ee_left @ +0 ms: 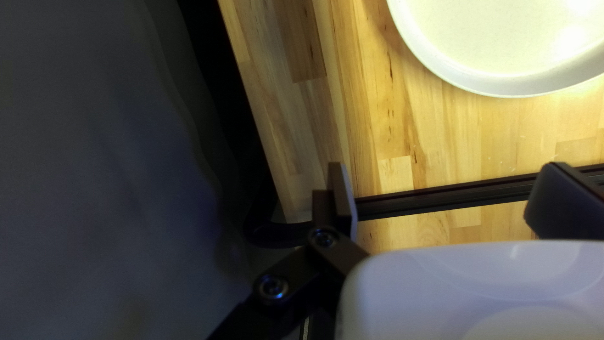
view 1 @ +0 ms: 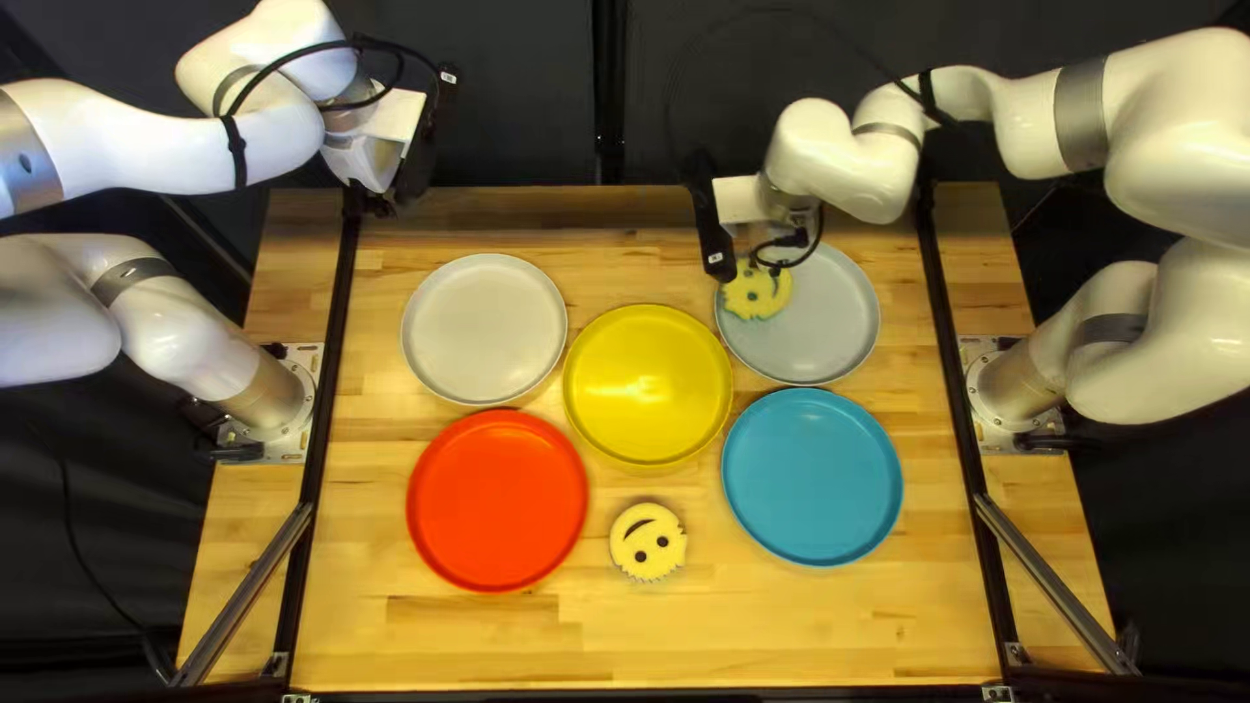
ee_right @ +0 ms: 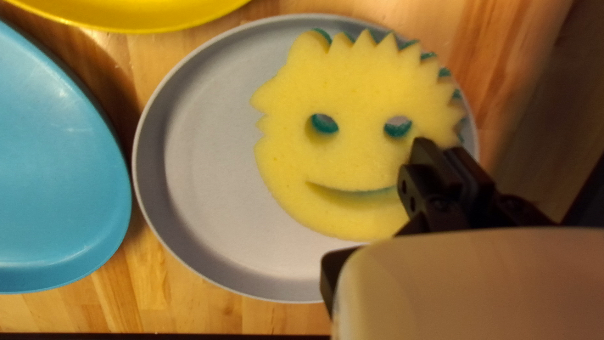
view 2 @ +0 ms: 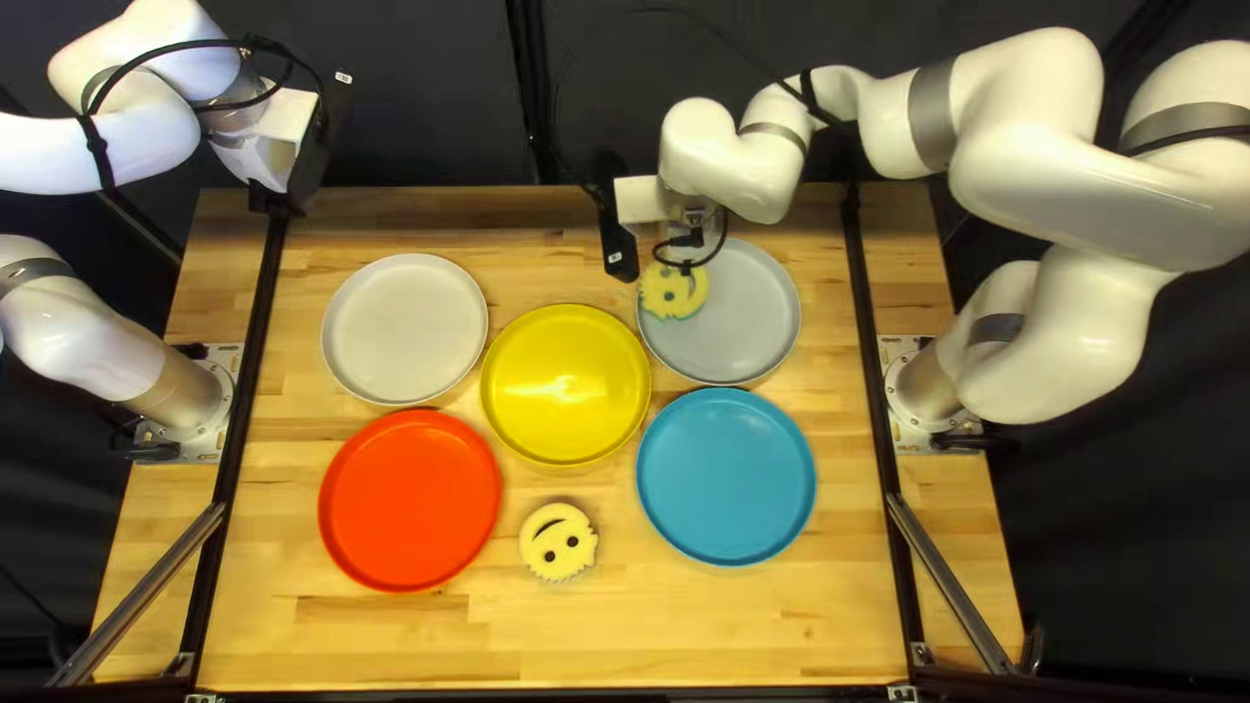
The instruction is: Pick up sponge and scrub the plate
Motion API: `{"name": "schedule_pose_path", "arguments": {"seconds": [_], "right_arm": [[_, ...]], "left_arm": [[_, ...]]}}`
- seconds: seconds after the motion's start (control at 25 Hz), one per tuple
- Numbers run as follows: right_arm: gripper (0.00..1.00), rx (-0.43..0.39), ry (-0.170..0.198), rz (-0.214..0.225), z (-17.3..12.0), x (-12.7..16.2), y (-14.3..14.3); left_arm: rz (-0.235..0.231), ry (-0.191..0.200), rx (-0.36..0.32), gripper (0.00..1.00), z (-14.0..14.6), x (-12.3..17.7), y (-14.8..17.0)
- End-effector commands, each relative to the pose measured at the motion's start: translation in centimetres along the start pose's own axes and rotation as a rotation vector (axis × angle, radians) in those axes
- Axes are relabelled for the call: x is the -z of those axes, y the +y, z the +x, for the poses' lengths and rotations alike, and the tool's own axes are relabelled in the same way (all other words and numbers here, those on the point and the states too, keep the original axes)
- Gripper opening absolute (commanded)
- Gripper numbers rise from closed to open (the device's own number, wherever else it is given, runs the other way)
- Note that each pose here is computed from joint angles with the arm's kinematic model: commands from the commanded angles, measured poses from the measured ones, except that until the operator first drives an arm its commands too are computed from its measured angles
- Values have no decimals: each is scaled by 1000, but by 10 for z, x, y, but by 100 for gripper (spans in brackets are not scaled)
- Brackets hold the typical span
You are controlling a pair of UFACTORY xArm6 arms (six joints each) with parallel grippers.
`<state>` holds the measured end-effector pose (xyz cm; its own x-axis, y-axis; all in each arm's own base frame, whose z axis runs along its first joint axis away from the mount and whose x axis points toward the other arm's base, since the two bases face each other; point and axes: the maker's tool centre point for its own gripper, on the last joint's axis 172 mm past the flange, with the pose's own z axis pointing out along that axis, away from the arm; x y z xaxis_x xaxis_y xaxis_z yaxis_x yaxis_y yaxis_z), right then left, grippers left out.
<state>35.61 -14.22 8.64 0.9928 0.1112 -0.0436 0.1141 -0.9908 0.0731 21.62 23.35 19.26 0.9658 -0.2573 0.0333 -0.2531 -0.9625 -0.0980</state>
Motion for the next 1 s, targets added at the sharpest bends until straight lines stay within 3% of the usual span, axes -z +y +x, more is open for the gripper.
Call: {"name": "schedule_pose_path", "arguments": {"seconds": [0.04,0.72,0.88,1.0], "right_arm": [[0,5,-21,-13,-1,-8,-10],[0,-68,-78,16,-23,-33,63],[0,-80,-85,17,-26,-35,62],[0,-74,-84,11,-26,-36,45]], "left_arm": [[0,0,0,100,0,0,0],[0,0,0,100,0,0,0],[0,0,0,100,0,0,0],[0,0,0,100,0,0,0]]}}
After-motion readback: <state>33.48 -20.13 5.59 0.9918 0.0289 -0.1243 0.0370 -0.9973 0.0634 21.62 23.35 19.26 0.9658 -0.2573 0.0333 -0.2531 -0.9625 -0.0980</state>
